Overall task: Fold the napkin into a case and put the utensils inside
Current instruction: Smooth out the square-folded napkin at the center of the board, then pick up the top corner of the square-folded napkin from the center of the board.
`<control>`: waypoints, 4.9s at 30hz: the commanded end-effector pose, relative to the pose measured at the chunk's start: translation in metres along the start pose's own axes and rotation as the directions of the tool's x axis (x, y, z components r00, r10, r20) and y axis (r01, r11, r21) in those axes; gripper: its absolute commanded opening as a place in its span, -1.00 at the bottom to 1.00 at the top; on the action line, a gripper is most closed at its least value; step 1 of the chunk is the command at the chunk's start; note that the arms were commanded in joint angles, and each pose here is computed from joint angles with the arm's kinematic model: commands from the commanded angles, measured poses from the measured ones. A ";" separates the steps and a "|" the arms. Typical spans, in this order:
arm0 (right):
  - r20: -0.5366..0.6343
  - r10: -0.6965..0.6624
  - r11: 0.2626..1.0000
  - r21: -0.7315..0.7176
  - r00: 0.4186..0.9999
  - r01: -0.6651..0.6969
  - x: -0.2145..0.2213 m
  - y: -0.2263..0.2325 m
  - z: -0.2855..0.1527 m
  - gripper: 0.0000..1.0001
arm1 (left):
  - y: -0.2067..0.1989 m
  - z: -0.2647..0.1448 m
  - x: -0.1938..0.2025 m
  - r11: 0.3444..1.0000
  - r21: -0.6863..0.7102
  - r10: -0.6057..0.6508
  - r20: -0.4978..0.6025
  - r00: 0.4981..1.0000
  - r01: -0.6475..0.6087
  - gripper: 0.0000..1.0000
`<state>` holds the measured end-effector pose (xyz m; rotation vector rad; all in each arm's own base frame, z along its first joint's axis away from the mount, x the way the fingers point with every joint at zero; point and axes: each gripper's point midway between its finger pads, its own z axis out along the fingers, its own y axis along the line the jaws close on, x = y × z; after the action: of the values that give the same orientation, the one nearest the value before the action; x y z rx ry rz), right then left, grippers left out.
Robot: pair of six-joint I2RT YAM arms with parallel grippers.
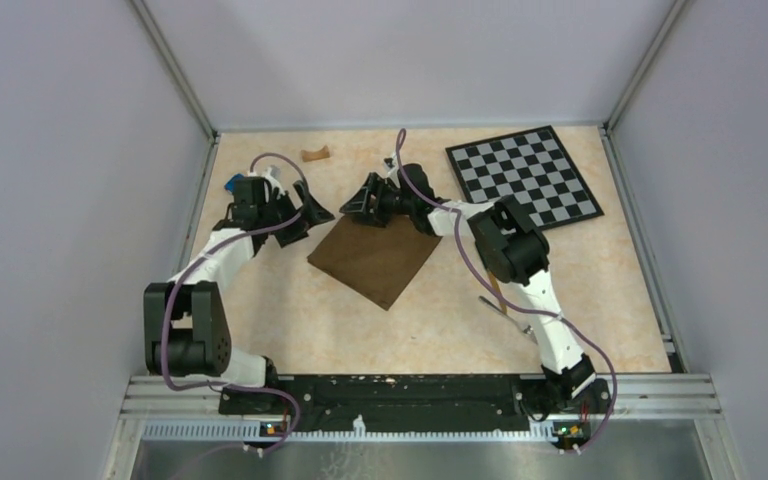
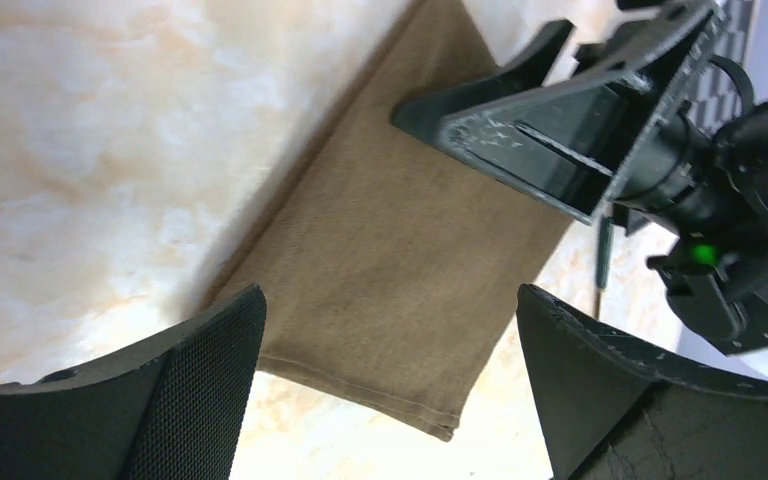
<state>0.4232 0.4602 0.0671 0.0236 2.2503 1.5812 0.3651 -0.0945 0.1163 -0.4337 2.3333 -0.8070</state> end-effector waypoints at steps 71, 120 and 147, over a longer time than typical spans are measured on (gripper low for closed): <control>0.038 -0.084 0.985 0.152 0.996 0.077 -0.043 -0.066 -0.159 0.26 | 0.065 0.054 0.068 0.982 -0.146 -0.142 -0.130 0.981 0.122 0.97; -0.025 0.065 0.836 0.547 0.998 -0.041 0.103 -0.048 -0.257 0.07 | -0.050 -0.037 0.166 0.982 0.189 0.041 -0.242 0.969 0.005 0.97; -0.042 0.117 0.837 0.542 0.992 -0.075 0.118 -0.070 -0.248 -0.42 | -0.011 -0.016 0.176 0.999 0.049 0.021 -0.242 0.970 -0.010 0.75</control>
<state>0.2439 0.2362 0.0423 0.2320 2.7365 0.9239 0.2238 -0.1825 0.0573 -0.3207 2.5375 -0.9653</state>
